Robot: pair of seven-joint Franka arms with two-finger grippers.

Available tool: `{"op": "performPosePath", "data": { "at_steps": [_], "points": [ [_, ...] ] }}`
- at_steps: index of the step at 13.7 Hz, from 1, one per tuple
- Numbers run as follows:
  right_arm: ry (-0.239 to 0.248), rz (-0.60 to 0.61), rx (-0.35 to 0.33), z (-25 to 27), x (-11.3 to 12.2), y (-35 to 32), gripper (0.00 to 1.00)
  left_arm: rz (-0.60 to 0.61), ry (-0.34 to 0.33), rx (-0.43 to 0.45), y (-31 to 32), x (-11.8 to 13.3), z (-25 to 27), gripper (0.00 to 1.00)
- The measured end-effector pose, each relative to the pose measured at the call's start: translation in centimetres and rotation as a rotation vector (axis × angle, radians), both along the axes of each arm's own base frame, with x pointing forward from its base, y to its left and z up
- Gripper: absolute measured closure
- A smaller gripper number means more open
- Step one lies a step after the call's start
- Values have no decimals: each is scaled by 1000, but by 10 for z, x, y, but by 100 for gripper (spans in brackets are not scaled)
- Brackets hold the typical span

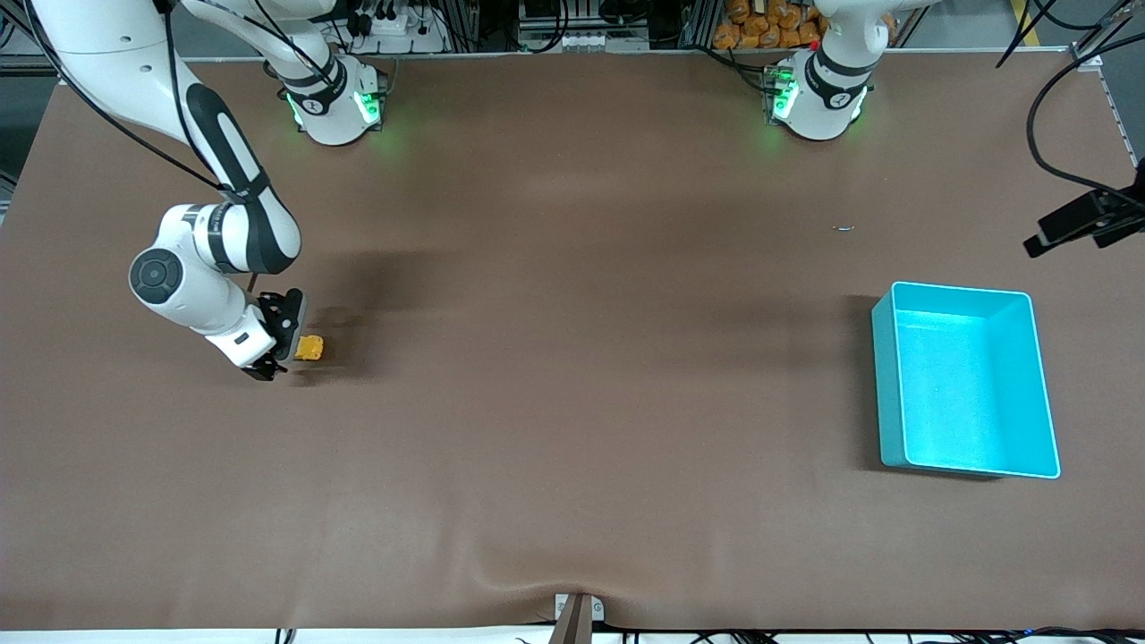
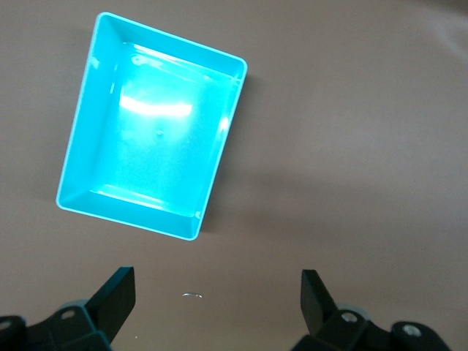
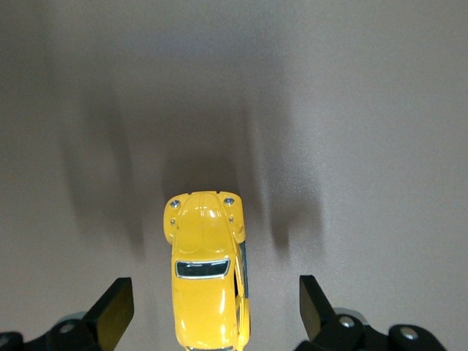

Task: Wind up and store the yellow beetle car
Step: 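Lower the right gripper over the yellow car and close on it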

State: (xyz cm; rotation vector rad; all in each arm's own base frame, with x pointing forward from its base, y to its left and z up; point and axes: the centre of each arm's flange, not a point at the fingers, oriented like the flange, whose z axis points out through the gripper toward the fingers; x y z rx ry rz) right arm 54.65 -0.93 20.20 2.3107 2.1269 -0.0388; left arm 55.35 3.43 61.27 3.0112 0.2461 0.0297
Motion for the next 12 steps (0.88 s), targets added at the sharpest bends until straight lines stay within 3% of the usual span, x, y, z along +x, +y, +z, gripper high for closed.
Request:
{"op": "performPosePath", "data": {
  "at_steps": [3, 5, 9, 10, 12],
  "points": [
    [-28, 7, -1, -6, -6, 0, 1, -77, 1, 11, -43, 1, 0, 0],
    [-28, 9, -2, -8, -9, 0, 3, -138, 1, 64, -73, 0, -1, 0],
    [-26, 12, -2, -9, -10, 0, 20, -219, -7, 119, -116, -5, 0, 0],
    [-25, 12, -2, -10, -11, 0, 20, -229, -9, 131, -120, -5, 1, 0],
    [-18, 12, -2, -13, -12, 0, 36, -233, -11, 137, -122, -5, 2, 0]
  ]
}}
